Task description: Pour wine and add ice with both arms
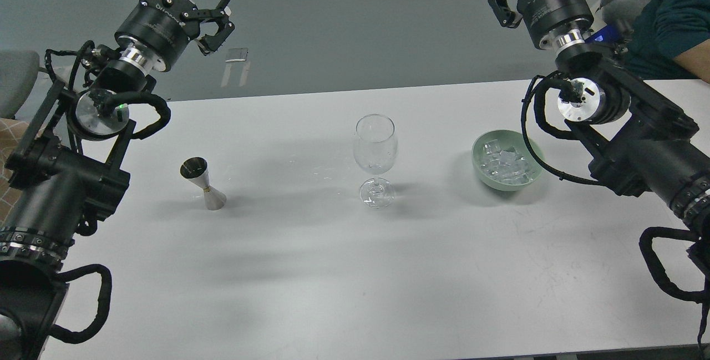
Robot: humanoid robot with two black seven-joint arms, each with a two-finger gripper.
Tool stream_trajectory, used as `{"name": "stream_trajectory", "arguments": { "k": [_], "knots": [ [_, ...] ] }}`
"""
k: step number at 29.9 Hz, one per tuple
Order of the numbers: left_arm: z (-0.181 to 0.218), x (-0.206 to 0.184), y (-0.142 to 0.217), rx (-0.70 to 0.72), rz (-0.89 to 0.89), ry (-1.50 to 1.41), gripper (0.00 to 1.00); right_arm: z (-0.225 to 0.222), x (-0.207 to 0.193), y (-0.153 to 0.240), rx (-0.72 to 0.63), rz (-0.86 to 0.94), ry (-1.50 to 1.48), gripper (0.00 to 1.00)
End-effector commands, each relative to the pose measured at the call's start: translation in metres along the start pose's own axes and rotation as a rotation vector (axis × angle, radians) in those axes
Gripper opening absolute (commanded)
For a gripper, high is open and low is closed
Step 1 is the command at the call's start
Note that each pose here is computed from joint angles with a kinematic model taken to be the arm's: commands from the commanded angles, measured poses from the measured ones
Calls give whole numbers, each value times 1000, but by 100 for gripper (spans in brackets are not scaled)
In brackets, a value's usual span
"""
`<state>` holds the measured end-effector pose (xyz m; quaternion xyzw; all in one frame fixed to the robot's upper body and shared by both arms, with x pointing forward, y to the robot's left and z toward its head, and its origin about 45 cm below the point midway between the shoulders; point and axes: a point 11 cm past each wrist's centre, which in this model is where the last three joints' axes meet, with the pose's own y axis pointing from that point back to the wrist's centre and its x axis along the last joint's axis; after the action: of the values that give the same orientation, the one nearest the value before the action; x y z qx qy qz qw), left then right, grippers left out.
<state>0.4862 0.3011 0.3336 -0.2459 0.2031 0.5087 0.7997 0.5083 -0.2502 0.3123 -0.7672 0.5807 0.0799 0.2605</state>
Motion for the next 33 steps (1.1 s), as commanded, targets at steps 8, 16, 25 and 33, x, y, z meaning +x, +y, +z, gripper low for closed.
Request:
{"name": "stream_trajectory", "arguments": {
  "k": [8,16,25,33],
  "knots": [
    [3,11,6,-16,27,0,98,-3,3,-1,3,6,11,100],
    [2,17,9,-10,46,-5,98,-6,10,-3,5,25,32,100],
    [2,31,14,-5,78,-6,98,31,1,1,-277,-31,113,100],
    [13,35,17,-10,88,-32,98,19,-5,-4,-258,-96,98,100]
  ]
}}
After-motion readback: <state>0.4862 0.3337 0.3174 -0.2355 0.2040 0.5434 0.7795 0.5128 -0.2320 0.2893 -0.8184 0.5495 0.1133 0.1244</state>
